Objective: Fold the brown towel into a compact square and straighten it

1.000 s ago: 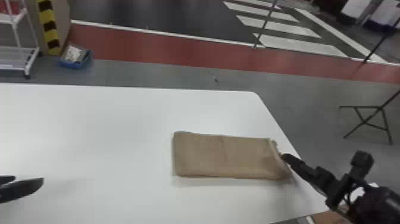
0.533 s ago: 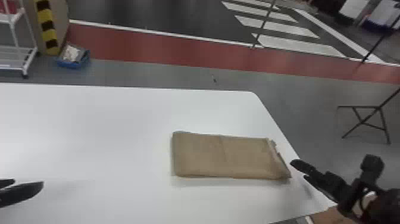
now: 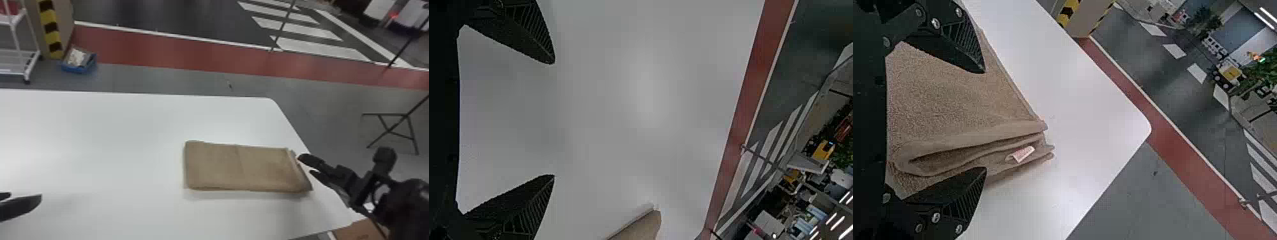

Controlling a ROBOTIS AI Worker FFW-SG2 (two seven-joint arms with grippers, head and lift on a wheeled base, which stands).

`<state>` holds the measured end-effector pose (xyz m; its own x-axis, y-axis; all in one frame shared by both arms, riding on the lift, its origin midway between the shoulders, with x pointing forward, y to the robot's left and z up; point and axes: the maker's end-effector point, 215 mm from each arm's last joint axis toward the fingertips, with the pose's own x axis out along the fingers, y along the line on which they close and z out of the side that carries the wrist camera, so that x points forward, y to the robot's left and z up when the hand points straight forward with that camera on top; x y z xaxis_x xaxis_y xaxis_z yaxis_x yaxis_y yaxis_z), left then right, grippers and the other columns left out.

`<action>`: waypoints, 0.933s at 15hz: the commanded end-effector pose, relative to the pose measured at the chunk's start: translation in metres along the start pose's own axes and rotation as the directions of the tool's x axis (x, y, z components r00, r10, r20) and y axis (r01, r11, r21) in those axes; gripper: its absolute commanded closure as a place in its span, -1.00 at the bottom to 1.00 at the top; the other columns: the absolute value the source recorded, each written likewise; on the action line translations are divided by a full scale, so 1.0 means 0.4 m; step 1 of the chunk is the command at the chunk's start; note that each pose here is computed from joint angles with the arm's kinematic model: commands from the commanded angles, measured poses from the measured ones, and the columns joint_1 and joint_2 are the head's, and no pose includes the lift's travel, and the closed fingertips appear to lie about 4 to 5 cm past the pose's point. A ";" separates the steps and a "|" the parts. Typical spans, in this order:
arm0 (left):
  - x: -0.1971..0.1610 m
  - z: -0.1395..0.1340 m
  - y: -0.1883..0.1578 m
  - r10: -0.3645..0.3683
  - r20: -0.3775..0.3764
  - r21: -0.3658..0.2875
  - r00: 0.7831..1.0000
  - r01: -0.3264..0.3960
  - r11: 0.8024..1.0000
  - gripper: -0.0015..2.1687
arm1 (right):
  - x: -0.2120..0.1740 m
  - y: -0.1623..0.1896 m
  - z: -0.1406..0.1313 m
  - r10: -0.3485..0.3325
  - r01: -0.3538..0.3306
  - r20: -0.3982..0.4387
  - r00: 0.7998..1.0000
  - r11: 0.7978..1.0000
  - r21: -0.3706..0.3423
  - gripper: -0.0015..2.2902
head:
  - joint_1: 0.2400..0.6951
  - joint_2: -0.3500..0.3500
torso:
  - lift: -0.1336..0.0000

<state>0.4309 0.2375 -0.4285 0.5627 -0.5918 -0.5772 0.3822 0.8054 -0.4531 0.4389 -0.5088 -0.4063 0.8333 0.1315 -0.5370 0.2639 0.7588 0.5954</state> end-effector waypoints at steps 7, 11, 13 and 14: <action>-0.006 -0.006 0.016 0.003 0.000 -0.011 1.000 -0.003 1.000 -0.94 | 0.050 -0.046 0.011 -0.136 0.132 -0.028 0.990 0.984 -0.116 -0.58 | 1.00 -0.98 | -0.86; -0.006 -0.005 0.019 0.004 0.001 -0.013 1.000 -0.004 1.000 -0.94 | 0.071 -0.042 -0.006 -0.168 0.157 -0.057 0.984 0.976 -0.153 -0.48 | 1.00 -0.97 | -0.86; -0.007 -0.008 0.023 0.006 -0.001 -0.017 1.000 -0.006 1.000 -0.94 | 0.071 -0.051 -0.012 -0.175 0.164 -0.063 0.983 0.975 -0.152 -0.48 | 1.00 -0.95 | -0.86; -0.007 -0.008 0.023 0.006 -0.001 -0.017 1.000 -0.006 1.000 -0.94 | 0.070 -0.053 -0.010 -0.179 0.168 -0.062 0.982 0.974 -0.153 -0.48 | 1.00 -0.95 | -0.86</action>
<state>0.4307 0.2462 -0.4327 0.5650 -0.5872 -0.5797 0.3677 0.8081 -0.4602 0.4552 -0.5175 -0.4356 0.7436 0.0358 -0.6677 0.3195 0.8581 0.4019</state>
